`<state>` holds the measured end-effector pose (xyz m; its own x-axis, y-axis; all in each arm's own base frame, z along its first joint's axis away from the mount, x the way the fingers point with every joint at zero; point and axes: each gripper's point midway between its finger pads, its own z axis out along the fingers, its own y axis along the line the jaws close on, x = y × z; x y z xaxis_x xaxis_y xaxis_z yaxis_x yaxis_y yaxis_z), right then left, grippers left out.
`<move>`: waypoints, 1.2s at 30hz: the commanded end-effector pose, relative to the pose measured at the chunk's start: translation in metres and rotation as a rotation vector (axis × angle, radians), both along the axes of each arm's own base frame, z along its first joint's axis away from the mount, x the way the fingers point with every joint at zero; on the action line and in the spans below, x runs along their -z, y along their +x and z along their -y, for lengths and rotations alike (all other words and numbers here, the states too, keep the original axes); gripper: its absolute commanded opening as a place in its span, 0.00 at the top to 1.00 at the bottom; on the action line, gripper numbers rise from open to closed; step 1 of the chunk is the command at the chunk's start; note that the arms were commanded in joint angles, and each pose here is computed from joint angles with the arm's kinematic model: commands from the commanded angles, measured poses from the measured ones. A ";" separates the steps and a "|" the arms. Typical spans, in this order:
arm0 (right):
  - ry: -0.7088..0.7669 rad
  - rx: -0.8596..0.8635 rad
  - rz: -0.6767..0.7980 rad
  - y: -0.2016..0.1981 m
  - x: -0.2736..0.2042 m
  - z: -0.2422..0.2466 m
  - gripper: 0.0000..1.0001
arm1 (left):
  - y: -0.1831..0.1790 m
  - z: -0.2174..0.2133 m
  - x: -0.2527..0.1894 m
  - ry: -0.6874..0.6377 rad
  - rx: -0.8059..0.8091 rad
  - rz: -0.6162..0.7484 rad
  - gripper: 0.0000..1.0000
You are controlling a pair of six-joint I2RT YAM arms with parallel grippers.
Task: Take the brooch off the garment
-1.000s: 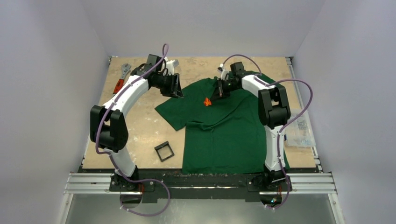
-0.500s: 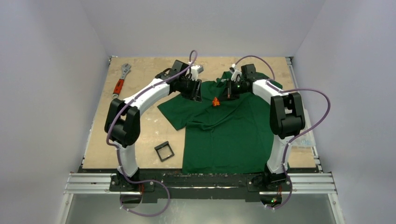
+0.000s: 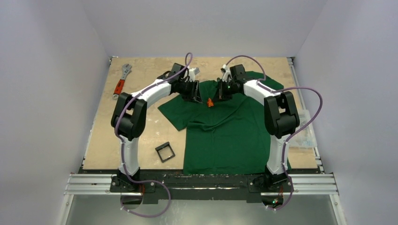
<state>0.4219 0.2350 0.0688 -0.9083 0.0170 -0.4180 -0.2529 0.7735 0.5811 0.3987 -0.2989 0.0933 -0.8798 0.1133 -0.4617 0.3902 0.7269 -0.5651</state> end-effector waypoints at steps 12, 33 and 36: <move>0.152 -0.126 0.013 -0.010 -0.020 -0.064 0.69 | 0.010 -0.045 -0.005 -0.134 -0.115 -0.093 0.65; 0.043 0.057 0.042 0.025 -0.004 0.039 0.86 | 0.029 0.029 -0.016 -0.136 -0.004 0.053 0.81; 0.004 0.054 0.037 0.031 0.008 0.043 0.92 | 0.030 0.036 -0.009 -0.123 0.015 0.051 0.84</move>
